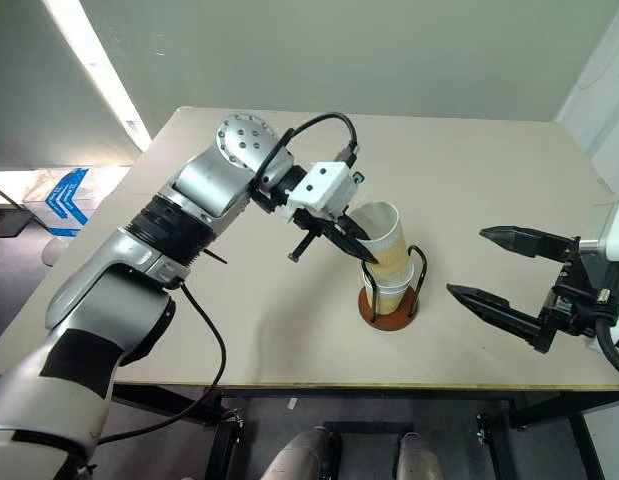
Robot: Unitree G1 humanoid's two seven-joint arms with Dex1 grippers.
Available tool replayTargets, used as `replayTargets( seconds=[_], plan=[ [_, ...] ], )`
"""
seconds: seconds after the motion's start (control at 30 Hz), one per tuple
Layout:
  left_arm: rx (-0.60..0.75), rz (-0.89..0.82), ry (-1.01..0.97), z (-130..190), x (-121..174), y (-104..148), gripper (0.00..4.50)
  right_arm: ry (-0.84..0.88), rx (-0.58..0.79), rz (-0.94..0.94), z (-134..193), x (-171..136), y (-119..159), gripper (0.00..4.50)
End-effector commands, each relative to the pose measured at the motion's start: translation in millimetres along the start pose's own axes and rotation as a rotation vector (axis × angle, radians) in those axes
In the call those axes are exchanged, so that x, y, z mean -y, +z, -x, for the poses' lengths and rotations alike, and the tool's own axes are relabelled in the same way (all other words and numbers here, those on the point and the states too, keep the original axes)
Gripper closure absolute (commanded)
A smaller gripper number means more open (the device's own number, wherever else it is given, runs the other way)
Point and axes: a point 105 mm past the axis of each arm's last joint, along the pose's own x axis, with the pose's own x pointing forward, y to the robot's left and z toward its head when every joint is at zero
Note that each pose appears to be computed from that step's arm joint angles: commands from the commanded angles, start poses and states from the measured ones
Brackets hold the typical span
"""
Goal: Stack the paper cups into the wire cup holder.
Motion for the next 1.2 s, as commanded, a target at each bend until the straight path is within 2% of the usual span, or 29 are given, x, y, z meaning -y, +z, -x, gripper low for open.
replayTargets(
  seconds=[0.03, 0.17, 0.27, 0.4, 0.63, 0.73, 0.87, 1.07, 1.2],
  plan=[
    [-0.043, -0.083, -0.049, -1, -3, 8, 4.45, -0.032, 0.015, 0.044, 4, -1, 8, 0.43],
    [-0.033, -0.097, -0.067, -10, -8, 13, 4.45, -0.041, 0.013, 0.040, 3, -1, 6, 0.43],
    [-0.016, -0.099, -0.054, -11, -15, 20, 3.85, -0.042, 0.011, 0.037, 3, -2, 5, 0.43],
    [0.025, -0.099, -0.013, -6, -24, 31, 2.47, -0.043, 0.009, 0.035, 4, -1, 4, 0.43],
    [0.053, -0.089, 0.058, 13, -29, 35, 0.12, -0.070, 0.026, 0.054, 5, 7, 8, 0.43],
    [0.090, -0.064, 0.116, 24, -32, 35, 0.05, -0.185, 0.068, 0.103, 5, 29, 18, 0.43],
    [0.102, -0.014, 0.237, 40, -32, 19, 0.05, -0.246, 0.089, 0.116, 3, 46, 22, 0.43],
    [0.180, 0.178, 0.467, 65, -20, -7, 0.05, -0.333, 0.048, 0.104, -3, 79, 10, 0.43],
    [0.231, 0.286, 0.659, 73, -11, -21, 0.05, -0.295, -0.008, 0.137, -16, 87, -7, 0.43]
  ],
)
